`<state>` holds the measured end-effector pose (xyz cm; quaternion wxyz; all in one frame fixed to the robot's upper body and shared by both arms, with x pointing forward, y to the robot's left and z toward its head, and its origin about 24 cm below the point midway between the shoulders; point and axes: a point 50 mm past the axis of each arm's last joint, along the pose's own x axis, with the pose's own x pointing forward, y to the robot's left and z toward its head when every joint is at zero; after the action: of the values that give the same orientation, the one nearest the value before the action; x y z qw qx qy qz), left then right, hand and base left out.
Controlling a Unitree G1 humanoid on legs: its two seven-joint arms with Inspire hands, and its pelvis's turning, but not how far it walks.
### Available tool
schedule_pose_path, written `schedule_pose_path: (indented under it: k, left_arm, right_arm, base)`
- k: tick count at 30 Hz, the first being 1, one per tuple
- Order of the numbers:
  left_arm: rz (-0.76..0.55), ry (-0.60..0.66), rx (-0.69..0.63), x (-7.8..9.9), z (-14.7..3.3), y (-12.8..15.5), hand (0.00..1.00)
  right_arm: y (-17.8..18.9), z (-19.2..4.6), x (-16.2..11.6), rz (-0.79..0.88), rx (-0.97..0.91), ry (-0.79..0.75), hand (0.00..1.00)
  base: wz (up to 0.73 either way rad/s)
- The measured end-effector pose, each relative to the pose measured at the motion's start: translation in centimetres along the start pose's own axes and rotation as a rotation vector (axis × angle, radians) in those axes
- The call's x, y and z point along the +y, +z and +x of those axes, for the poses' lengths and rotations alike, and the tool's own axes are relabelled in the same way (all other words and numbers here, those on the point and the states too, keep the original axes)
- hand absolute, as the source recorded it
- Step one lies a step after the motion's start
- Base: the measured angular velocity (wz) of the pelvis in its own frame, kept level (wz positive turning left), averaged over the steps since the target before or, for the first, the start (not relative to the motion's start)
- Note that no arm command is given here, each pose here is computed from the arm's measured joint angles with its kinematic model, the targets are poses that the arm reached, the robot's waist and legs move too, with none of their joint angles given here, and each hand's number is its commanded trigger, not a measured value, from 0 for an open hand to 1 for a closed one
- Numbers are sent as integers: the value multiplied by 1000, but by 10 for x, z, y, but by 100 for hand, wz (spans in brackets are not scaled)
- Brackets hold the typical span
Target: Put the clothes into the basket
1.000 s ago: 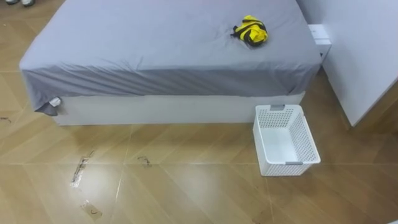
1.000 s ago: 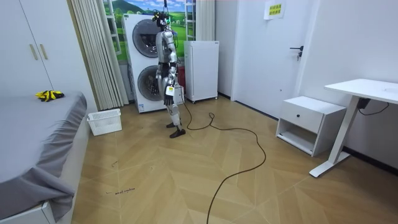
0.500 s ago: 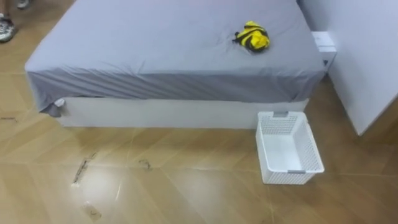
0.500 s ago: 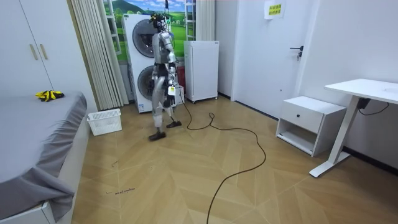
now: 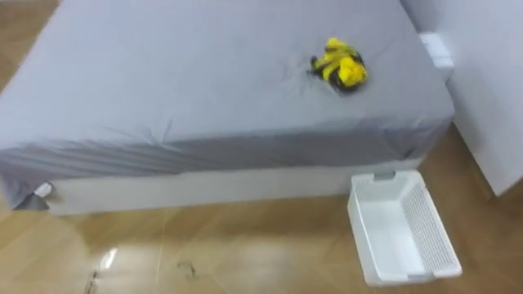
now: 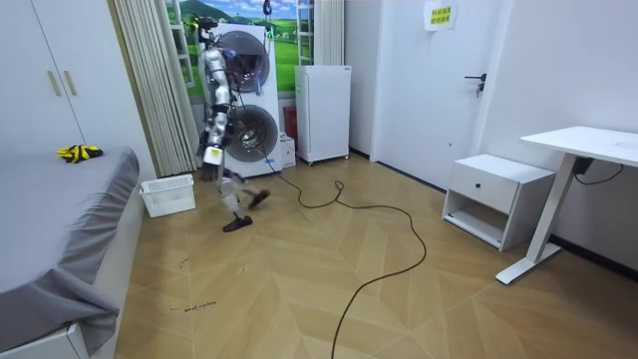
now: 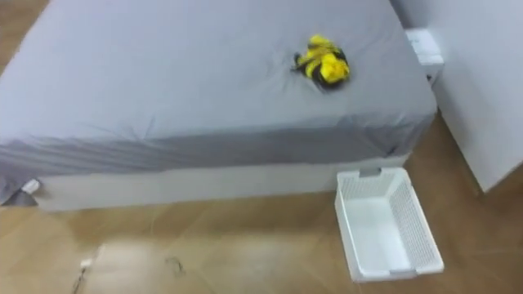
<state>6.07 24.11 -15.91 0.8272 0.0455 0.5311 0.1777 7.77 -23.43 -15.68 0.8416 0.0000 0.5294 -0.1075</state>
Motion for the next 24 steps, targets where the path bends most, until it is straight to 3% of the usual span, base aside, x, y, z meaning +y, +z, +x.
schedule_pose_path:
  k: [3,7,13,17,24]
  left_arm:
    - [7,-19,-53,-8,2,15,0]
    - [63,-88,-39,-25,-2,7,0]
    - [54,-85,9,-16,-8,-12,0]
    - [41,-47,28,-1,-12,-23,0]
    - [-4,-55,-22,-4,-11,-11,0]
  right_arm:
    - [33,1,11,-8,-133,21,0]
    - [63,-2,22,-6,-266,7,0]
    - [138,-18,31,-17,-574,-5,0]
    - [154,-28,35,-21,-659,4,0]
    - [148,-29,30,-80,-639,-30,0]
  base:
    - [22]
    - [68]
    - [8]
    - [-16]
    - [-15]
